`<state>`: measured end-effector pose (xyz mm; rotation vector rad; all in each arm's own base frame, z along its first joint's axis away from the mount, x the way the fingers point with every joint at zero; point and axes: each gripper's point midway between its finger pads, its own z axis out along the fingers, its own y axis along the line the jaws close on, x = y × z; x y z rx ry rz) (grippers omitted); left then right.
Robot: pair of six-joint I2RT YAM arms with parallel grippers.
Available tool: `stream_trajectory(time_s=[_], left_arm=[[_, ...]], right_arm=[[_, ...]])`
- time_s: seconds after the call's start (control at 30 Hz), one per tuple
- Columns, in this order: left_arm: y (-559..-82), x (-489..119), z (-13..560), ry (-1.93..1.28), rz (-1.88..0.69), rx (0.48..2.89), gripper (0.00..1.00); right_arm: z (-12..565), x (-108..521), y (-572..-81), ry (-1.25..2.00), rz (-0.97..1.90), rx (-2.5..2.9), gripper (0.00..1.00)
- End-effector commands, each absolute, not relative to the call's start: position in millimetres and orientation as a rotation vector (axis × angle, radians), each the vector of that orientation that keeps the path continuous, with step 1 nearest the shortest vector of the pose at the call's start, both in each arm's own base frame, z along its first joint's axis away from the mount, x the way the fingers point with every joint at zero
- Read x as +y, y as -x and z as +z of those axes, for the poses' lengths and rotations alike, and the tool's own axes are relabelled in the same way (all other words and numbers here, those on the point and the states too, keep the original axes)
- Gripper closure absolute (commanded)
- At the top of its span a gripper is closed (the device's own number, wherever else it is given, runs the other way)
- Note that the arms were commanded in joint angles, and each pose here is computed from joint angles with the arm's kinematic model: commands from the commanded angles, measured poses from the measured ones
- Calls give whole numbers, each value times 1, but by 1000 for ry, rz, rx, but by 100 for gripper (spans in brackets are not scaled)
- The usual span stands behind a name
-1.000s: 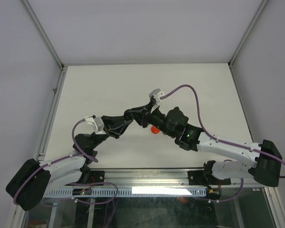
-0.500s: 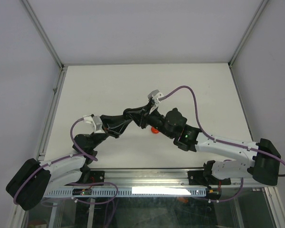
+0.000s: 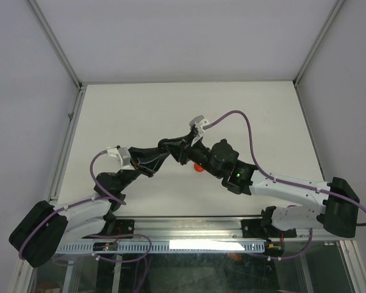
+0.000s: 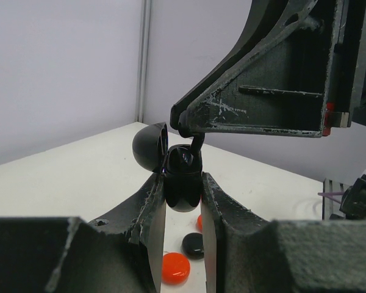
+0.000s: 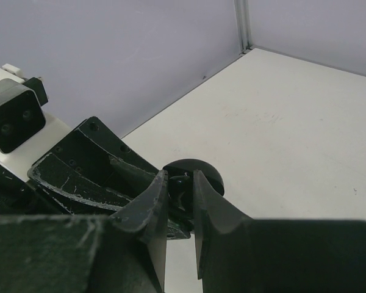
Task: Insert the wireless bluetooth earbuds into the charging case
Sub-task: Place the earbud in the charging case.
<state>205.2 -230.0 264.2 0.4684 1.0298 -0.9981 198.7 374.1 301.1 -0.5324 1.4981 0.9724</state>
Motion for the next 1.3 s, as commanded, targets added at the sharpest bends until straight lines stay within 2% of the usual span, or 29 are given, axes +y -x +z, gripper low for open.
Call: stream_trajectory(time_s=[0.0,0.97,1.0,1.03,1.27], left_arm=[[-205,-215,298,-363,-997,904,100],[-207,-207,309,-355,-924,834,100],[-207,-206,310,-355,-924,831,100],[-207,-206,309,-354,-923,832,100],[-205,-208,308,-372,-927,832,100]], right_arm=[[293,383,-195,566,963,1533,88],[265,381,-186,634,921,1625,88],[272,345,-230,74,836,1709,80],[274,339,-235,-49,865,1706,78],[283,342,-232,-41,907,1686,77]])
